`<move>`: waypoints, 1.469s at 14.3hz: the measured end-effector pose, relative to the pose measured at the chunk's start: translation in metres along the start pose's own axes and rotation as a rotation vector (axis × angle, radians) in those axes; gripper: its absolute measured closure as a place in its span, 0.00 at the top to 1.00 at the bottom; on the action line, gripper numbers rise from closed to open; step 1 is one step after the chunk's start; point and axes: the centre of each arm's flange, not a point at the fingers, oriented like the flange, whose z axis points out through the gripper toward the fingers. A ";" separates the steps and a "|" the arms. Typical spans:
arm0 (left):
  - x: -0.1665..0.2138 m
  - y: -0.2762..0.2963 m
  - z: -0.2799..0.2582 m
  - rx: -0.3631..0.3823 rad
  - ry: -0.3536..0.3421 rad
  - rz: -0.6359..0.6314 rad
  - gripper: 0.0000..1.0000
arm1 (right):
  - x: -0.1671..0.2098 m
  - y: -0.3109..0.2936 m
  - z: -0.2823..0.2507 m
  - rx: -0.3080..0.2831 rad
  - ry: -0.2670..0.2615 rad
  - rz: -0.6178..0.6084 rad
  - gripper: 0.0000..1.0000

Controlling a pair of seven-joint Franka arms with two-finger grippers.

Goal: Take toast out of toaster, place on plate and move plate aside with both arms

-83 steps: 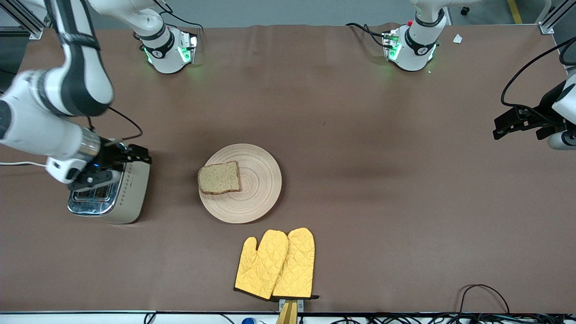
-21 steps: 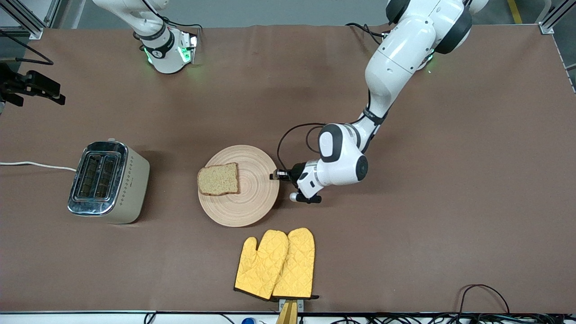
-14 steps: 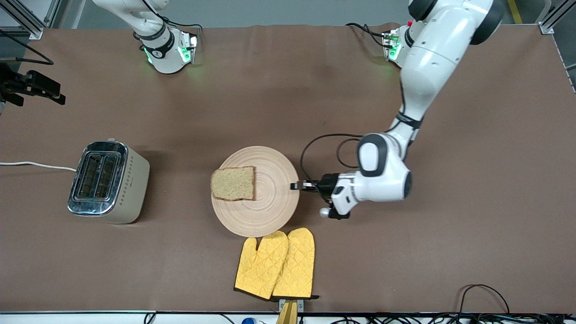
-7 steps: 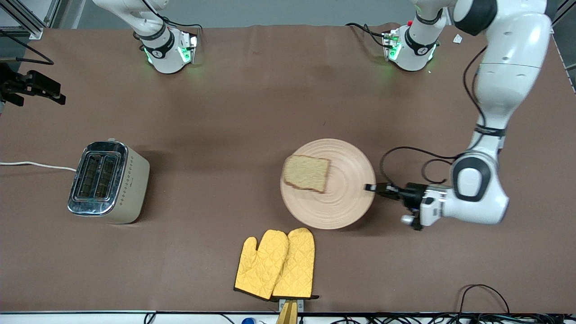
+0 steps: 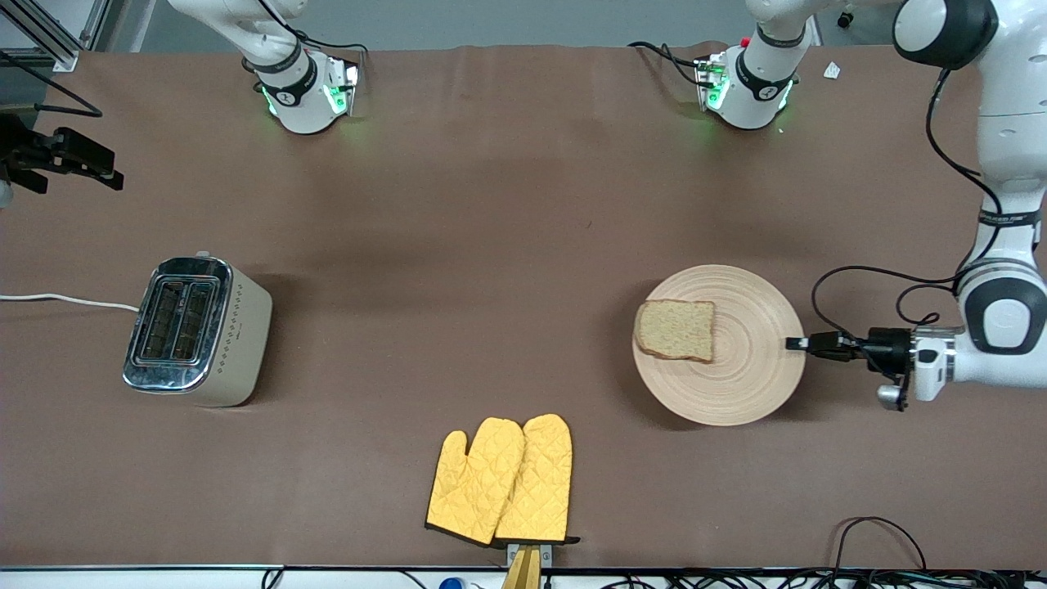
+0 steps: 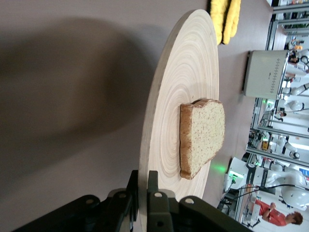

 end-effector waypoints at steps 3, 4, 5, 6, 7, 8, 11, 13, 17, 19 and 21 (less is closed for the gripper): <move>-0.018 -0.041 -0.016 -0.024 0.033 -0.004 0.09 | 0.000 -0.002 0.000 0.001 0.000 -0.003 1.00; -0.022 -0.053 -0.017 -0.033 0.039 -0.012 0.09 | 0.000 -0.003 0.000 0.001 0.000 -0.005 1.00; -0.026 -0.064 -0.017 -0.040 0.042 -0.016 0.09 | 0.000 -0.003 0.000 0.001 0.001 -0.006 1.00; -0.029 -0.072 -0.014 -0.048 0.042 -0.014 0.09 | 0.000 -0.004 0.000 0.001 0.001 -0.007 1.00; -0.030 -0.078 -0.011 -0.054 0.041 -0.011 0.12 | 0.000 -0.004 0.000 0.001 0.001 -0.007 1.00; -0.031 -0.081 -0.009 -0.057 0.040 -0.009 0.12 | 0.000 -0.004 0.000 0.001 0.001 -0.007 1.00; -0.033 -0.084 -0.016 -0.056 0.051 -0.010 0.40 | 0.000 -0.004 0.000 0.001 0.001 -0.007 1.00; -0.039 -0.092 -0.028 -0.040 0.057 -0.008 0.61 | 0.000 -0.004 0.000 0.001 0.001 -0.007 1.00; -0.050 -0.099 -0.082 0.124 0.024 0.031 0.99 | 0.000 -0.002 0.000 0.001 0.001 -0.004 1.00; -0.042 -0.072 -0.115 0.242 0.008 0.060 1.00 | 0.000 -0.002 0.000 0.001 0.001 -0.003 1.00; -0.021 -0.015 -0.132 0.375 -0.023 0.090 1.00 | 0.000 -0.002 0.000 0.001 0.001 -0.004 1.00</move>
